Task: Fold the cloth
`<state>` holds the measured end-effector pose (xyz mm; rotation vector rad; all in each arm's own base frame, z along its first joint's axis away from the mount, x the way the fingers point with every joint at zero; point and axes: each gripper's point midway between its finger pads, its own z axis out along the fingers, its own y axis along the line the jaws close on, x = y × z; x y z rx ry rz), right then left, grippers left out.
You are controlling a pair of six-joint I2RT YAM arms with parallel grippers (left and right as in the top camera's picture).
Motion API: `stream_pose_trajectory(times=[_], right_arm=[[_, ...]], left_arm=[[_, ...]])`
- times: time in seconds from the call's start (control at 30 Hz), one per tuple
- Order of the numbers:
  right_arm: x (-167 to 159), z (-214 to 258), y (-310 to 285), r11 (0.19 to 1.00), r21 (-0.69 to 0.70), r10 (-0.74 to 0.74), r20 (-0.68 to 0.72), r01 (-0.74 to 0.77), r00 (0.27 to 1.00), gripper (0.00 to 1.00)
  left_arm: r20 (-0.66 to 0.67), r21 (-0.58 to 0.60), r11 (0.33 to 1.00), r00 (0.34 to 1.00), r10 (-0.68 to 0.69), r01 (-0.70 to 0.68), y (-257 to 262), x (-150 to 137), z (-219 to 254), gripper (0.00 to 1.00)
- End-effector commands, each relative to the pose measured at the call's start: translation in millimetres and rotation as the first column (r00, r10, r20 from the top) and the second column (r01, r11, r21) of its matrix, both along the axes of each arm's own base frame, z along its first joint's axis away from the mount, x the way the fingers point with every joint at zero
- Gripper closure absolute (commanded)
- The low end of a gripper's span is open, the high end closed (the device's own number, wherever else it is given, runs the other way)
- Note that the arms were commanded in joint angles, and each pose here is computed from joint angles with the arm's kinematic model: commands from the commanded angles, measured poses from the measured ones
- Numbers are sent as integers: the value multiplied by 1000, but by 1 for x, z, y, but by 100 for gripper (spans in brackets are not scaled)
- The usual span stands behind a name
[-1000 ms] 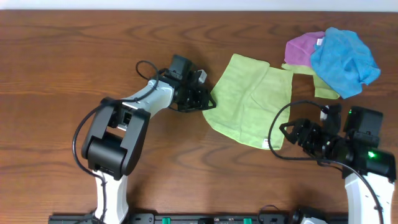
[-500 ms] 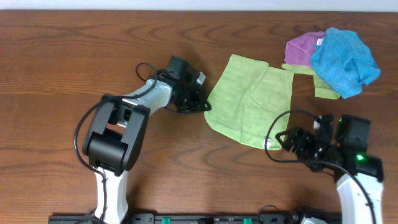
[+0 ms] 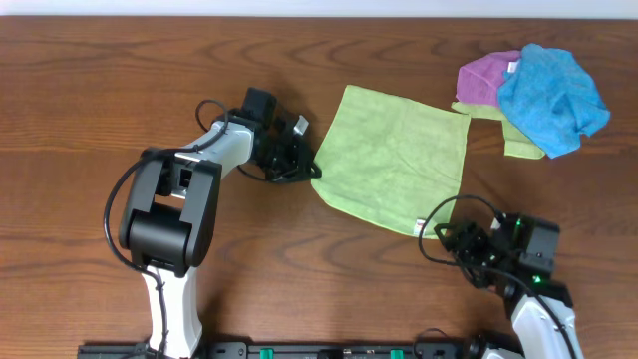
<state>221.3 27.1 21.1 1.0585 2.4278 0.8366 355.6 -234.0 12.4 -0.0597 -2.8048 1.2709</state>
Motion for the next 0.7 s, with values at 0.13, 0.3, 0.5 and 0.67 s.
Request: stream_pose_trajectory(times=[0.13, 0.3, 0.5, 0.67], right_arm=[[-5, -15, 2, 992, 74, -96, -41, 99, 994, 34], [4, -16, -1, 993, 68, -99, -13, 100, 995, 36], [12, -30, -4, 989, 84, -120, -40, 123, 992, 46], [17, -41, -4, 988, 95, -114, -50, 118, 992, 53]], left_arm=[[-1, -13, 999, 999, -38, 38, 1, -7, 1, 94], [-4, -12, 999, 999, -46, 46, 2, -9, 0, 94], [-25, -6, 999, 998, -53, 53, 3, -14, 0, 94], [-36, -1, 997, 997, -73, 73, 5, -21, -1, 94]])
